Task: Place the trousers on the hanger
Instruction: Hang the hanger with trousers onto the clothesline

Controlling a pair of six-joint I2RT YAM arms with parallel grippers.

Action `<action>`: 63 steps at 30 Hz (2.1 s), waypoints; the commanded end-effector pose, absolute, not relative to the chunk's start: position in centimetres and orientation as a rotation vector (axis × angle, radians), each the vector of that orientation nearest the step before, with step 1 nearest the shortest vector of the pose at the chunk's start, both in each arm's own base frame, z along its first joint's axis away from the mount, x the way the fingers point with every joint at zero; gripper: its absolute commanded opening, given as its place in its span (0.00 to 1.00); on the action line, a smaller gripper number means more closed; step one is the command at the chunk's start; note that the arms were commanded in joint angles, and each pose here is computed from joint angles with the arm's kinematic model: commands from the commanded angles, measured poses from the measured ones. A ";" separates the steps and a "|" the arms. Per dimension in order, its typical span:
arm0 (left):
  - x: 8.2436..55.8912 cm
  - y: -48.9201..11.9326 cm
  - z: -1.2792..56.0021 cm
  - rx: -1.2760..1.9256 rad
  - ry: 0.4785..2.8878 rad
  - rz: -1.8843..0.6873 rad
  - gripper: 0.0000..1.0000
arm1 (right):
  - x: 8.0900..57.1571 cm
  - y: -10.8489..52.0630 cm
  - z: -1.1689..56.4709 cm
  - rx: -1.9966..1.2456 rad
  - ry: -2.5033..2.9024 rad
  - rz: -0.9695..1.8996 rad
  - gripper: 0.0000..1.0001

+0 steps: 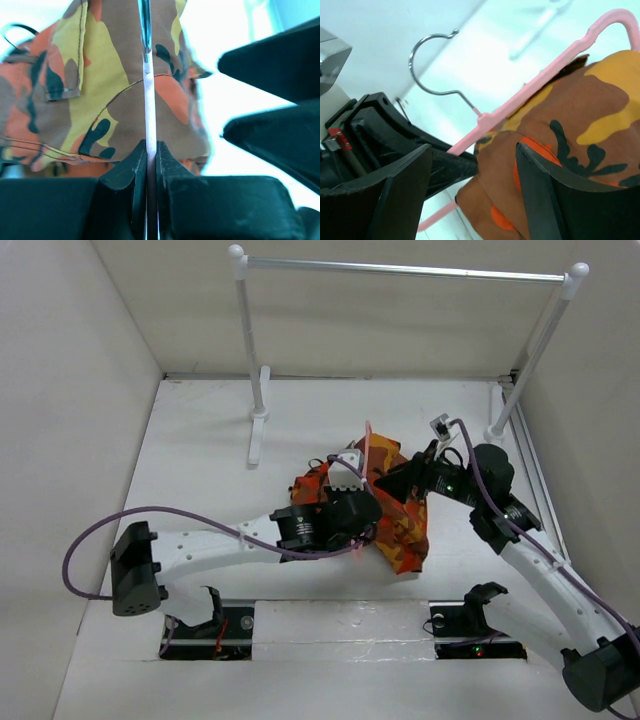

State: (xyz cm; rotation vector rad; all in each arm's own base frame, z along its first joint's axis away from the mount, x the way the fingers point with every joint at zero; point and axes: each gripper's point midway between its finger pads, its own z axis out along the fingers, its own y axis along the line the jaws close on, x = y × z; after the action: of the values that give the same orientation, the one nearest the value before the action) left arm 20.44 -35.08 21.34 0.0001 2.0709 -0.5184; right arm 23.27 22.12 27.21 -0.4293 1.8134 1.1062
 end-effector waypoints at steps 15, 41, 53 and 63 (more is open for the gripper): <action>21.4 -34.8 34.5 -0.071 1.764 -0.758 0.00 | 22.2 27.4 34.2 -0.232 1.615 1.443 0.66; 20.0 -36.3 39.7 0.009 1.694 -0.871 0.00 | 24.3 27.0 35.5 -0.031 1.541 1.467 0.00; 18.7 -34.5 46.1 0.039 1.606 -0.978 0.68 | 33.9 18.1 46.0 0.079 1.326 1.287 0.00; 18.5 -30.9 40.1 -0.047 1.731 -0.897 0.73 | 41.1 11.4 51.5 0.120 1.215 1.247 0.00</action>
State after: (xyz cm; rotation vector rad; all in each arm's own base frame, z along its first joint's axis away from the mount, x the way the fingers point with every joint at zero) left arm 18.49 -31.80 42.11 -0.0097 1.6885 -0.9215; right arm 44.26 11.21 39.68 0.4261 1.5423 1.2163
